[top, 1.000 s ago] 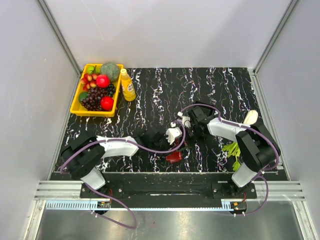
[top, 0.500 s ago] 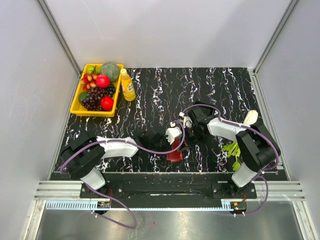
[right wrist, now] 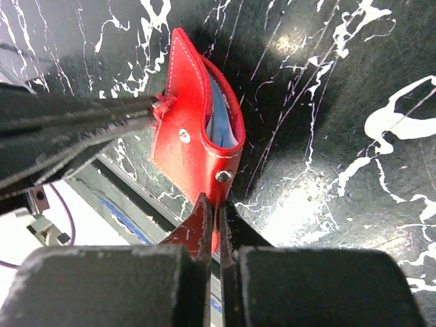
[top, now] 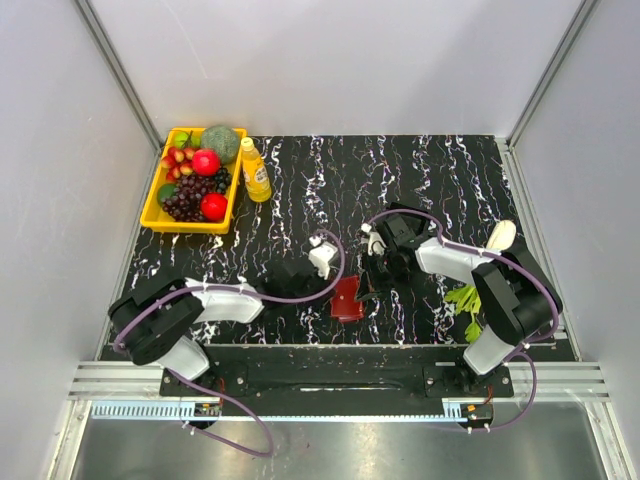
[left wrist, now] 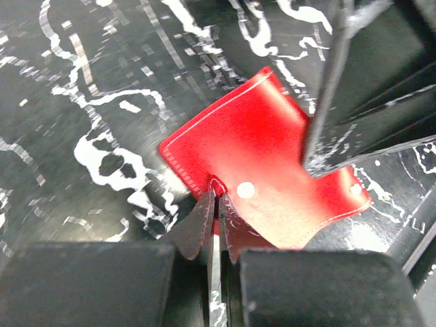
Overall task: Put the credit cards into the card holder
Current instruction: Open the card holder at the center of the board.
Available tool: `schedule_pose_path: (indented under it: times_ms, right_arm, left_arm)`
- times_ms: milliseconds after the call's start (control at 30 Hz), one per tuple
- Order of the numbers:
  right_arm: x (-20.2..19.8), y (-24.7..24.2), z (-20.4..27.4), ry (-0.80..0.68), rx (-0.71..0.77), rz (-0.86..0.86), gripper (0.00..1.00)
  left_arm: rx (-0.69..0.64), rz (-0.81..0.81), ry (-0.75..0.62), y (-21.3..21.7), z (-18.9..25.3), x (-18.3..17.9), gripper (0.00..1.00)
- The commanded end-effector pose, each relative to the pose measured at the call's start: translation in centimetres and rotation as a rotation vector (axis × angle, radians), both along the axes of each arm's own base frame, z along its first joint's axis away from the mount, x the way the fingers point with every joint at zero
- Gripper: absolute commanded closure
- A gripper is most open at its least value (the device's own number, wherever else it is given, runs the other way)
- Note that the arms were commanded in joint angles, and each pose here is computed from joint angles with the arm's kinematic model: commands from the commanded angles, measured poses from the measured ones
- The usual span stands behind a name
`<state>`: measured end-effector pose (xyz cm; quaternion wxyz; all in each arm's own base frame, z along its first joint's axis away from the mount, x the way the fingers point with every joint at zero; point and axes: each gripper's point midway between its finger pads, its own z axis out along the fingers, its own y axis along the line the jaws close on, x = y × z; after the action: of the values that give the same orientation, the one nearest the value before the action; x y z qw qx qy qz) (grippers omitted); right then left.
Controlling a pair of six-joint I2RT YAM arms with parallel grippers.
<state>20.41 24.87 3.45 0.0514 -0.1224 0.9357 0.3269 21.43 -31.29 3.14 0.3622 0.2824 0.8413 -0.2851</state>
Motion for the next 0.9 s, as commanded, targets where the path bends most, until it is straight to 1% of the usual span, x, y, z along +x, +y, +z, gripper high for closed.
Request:
schedule_pose_path:
  times_ms: [0, 100, 133, 167, 200, 233, 267, 300, 333, 400, 433, 467, 500, 533, 633, 700, 767, 833, 867]
  right_arm:
    - [1.2, 0.1, 0.0, -0.030, -0.008, -0.070, 1.00]
    - [1.9, -0.3, -0.5, -0.031, -0.044, -0.159, 1.00]
    - [2.0, -0.3, -0.6, -0.030, -0.047, -0.171, 1.00]
    - [2.2, -0.2, -0.6, -0.028, -0.043, -0.189, 0.93]
    - [2.3, -0.1, -0.5, -0.027, -0.037, -0.203, 0.90]
    - [2.3, 0.1, -0.4, -0.035, -0.026, -0.208, 0.87]
    - [2.4, 0.2, -0.3, -0.043, -0.026, -0.222, 0.75]
    - [2.6, 0.1, -0.3, -0.054, -0.035, -0.238, 0.69]
    - [2.7, 0.0, 0.0, -0.073, -0.040, -0.243, 0.66]
    - [3.4, -0.4, 1.1, -0.123, -0.047, -0.279, 0.53]
    - [3.8, -0.6, 1.8, -0.156, -0.048, -0.297, 0.51]
    - [4.0, -0.6, 2.8, -0.184, -0.033, -0.295, 0.50]
    - [4.2, -0.5, 3.7, -0.208, -0.020, -0.297, 0.49]
    - [4.5, -0.6, 4.5, -0.229, -0.018, -0.305, 0.48]
    - [4.8, -0.2, 6.5, -0.281, 0.001, -0.306, 0.50]
    - [4.7, -0.2, 6.9, -0.295, -0.008, -0.322, 0.60]
    - [4.6, 0.0, 6.6, -0.291, -0.017, -0.317, 0.71]
    - [4.5, 0.2, 5.8, -0.273, -0.046, -0.329, 0.85]
    - [4.3, 0.2, 5.2, -0.262, -0.077, -0.334, 0.88]
  left_arm:
    - [-0.038, 0.244, 0.015, 3.8, -0.4, 1.2, 1.00]
    - [-0.052, 0.286, -0.012, 4.9, 0.8, 1.2, 1.00]
    - [-0.043, 0.305, -0.017, 5.5, 0.9, 1.2, 0.98]
    - [-0.039, 0.313, -0.028, 5.9, 1.1, 1.1, 0.86]
    - [-0.036, 0.319, -0.030, 6.2, 1.2, 1.1, 0.83]
    - [-0.046, 0.324, -0.035, 6.3, 1.6, 1.0, 0.86]
    - [-0.054, 0.319, -0.035, 6.3, 1.8, 0.9, 0.86]
    - [-0.066, 0.317, -0.036, 6.3, 2.1, 0.9, 0.85]
    - [-0.061, 0.320, -0.036, 6.3, 2.2, 0.9, 0.85]
    - [-0.036, 0.320, -0.030, 6.3, 2.1, 1.1, 0.85]
    - [-0.026, 0.327, -0.024, 6.2, 2.1, 1.2, 0.85]
    - [-0.036, 0.323, -0.023, 6.1, 2.3, 1.2, 0.80]
    - [-0.052, 0.322, -0.029, 5.9, 2.6, 1.3, 0.64]
    - [-0.099, 0.309, -0.040, 5.2, 3.6, 1.3, 0.51]
    - [-0.165, 0.272, -0.045, 4.3, 5.0, 1.1, 0.47]
    - [-0.183, 0.250, -0.053, 3.7, 5.7, 1.1, 0.42]
    - [-0.181, 0.237, -0.058, 3.3, 5.9, 1.1, 0.42]
    - [-0.157, 0.220, -0.056, 2.6, 5.7, 1.2, 0.43]
    - [-0.132, 0.211, -0.045, 2.3, 5.1, 1.1, 0.43]
